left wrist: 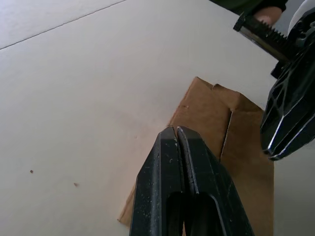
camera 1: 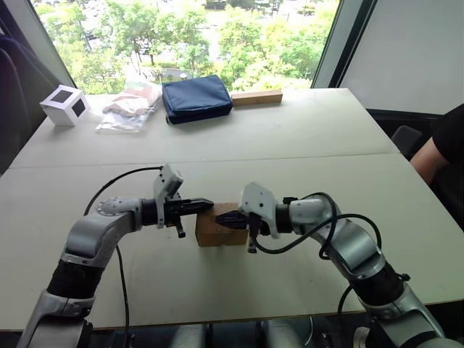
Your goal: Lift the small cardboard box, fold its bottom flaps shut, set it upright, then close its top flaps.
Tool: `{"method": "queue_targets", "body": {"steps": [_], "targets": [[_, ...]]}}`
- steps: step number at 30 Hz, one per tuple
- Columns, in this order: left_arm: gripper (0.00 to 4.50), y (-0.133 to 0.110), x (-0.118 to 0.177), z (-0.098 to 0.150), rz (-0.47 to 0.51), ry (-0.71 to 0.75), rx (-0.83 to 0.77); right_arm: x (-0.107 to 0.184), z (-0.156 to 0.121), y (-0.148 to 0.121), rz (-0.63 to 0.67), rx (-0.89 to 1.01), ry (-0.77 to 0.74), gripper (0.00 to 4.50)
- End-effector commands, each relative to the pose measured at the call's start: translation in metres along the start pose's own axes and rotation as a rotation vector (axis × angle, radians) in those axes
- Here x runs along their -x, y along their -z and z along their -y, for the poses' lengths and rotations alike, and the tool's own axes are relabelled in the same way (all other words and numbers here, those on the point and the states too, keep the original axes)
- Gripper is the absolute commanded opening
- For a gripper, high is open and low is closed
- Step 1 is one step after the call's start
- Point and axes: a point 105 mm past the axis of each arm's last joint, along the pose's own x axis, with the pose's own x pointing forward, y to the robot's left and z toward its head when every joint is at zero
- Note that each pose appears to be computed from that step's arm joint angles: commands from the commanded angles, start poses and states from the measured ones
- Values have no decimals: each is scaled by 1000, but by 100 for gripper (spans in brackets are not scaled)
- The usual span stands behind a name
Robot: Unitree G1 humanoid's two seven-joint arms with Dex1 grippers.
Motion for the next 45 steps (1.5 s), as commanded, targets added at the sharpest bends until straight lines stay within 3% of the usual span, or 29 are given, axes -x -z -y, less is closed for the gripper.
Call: {"method": "queue_targets", "body": {"steps": [1, 6, 11, 26, 38, 41, 45], "targets": [[5, -1, 1, 1, 1, 2, -15, 13, 5, -14, 63, -11, 30, 0], [5, -26, 10, 3, 107, 0, 13, 23, 18, -14, 79, -40, 97, 0], [5, -36, 15, 14, 106, 2, -19, 23, 24, -7, 50, -30, 131, 0], [5, 0, -1, 19, -28, -8, -61, -1, 23, 12, -23, -14, 120, 0], [5, 6, -1, 19, -3, -13, -32, 0, 25, 19, -42, -26, 133, 0], [5, -3, 4, 18, 56, -47, -36, 4, 27, 12, 6, -28, 140, 0], [5, -37, 25, 8, 254, -214, -45, 24, 38, -19, 212, -71, 192, 0]]}}
